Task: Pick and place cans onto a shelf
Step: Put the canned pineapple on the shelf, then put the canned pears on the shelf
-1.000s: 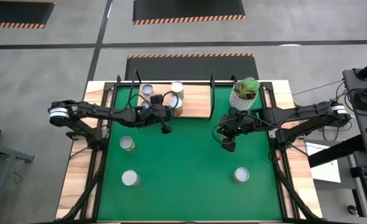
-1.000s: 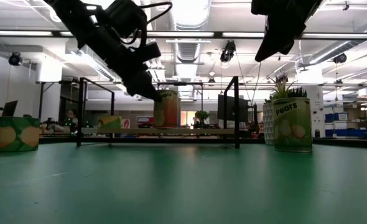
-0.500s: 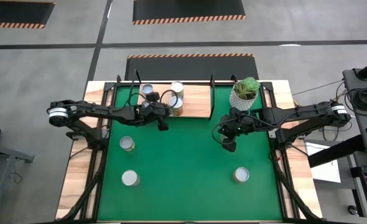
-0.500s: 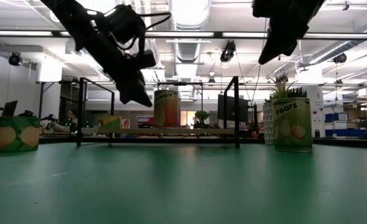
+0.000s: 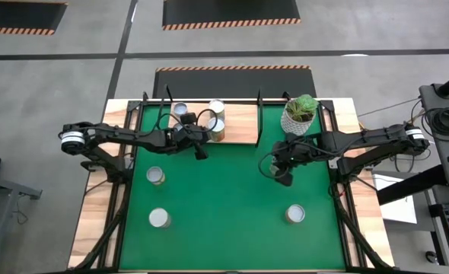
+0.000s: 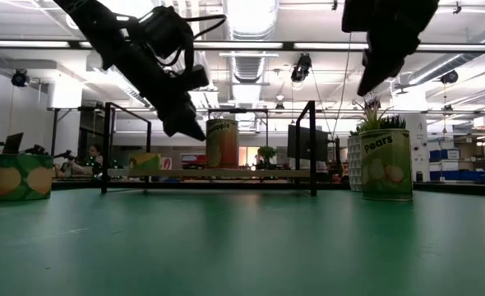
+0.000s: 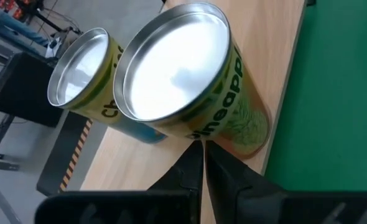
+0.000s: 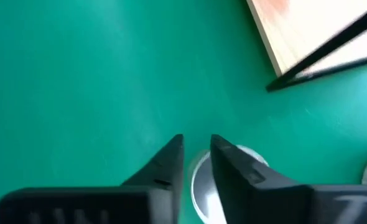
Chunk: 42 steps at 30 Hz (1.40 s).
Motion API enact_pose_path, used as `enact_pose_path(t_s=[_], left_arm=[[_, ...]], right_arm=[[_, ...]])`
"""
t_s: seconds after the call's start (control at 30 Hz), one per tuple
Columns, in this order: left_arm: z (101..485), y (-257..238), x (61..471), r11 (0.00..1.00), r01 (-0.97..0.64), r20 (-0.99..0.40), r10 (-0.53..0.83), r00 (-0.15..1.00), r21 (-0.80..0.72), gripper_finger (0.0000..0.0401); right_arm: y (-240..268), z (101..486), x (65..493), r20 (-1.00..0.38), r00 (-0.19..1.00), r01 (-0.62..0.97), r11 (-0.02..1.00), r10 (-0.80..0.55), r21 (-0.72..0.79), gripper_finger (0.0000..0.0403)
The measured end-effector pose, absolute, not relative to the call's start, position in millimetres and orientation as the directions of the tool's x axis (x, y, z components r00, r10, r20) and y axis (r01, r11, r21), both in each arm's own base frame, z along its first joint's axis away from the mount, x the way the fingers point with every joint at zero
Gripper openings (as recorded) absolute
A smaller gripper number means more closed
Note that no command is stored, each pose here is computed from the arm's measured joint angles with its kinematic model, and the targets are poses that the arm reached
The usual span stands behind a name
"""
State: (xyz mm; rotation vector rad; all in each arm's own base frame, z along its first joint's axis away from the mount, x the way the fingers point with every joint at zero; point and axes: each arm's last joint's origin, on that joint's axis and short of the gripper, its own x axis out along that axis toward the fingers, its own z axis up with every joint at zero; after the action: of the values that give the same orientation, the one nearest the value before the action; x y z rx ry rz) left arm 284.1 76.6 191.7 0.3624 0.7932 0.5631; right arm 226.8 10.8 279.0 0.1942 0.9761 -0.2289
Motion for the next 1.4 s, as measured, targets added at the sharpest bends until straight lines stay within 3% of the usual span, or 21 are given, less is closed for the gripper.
enact_pose_path(t_s=[0.2,0.37,0.57,0.87,1.2,1.4], left_arm=[[190,76,283,0.798,-0.328,-0.579,0.596,0.556,0.506,0.0],[190,76,283,0.798,-0.327,-0.579,0.595,0.557,0.505,0.0],[190,76,283,0.799,-0.328,-0.581,0.595,0.555,0.504,0.0],[191,76,283,0.799,-0.329,-0.581,0.595,0.556,0.503,0.0],[191,76,283,0.799,-0.33,-0.58,0.595,0.556,0.503,0.0],[191,76,283,0.799,-0.33,-0.58,0.595,0.557,0.503,0.0]], right_arm=[[10,273,216,-0.897,0.429,0.311,0.95,-0.112,0.03,0.0184],[10,273,215,-0.902,0.419,0.303,0.952,-0.106,0.029,0.0271],[10,266,210,-0.924,0.366,0.292,0.956,-0.107,0.005,0.0336],[10,240,202,-0.949,0.291,0.33,0.944,-0.121,-0.019,0.0352],[8,213,208,-0.904,0.391,0.349,0.937,-0.172,-0.027,0.0349],[7,214,209,-0.895,0.395,0.39,0.92,-0.209,-0.043,0.032]])
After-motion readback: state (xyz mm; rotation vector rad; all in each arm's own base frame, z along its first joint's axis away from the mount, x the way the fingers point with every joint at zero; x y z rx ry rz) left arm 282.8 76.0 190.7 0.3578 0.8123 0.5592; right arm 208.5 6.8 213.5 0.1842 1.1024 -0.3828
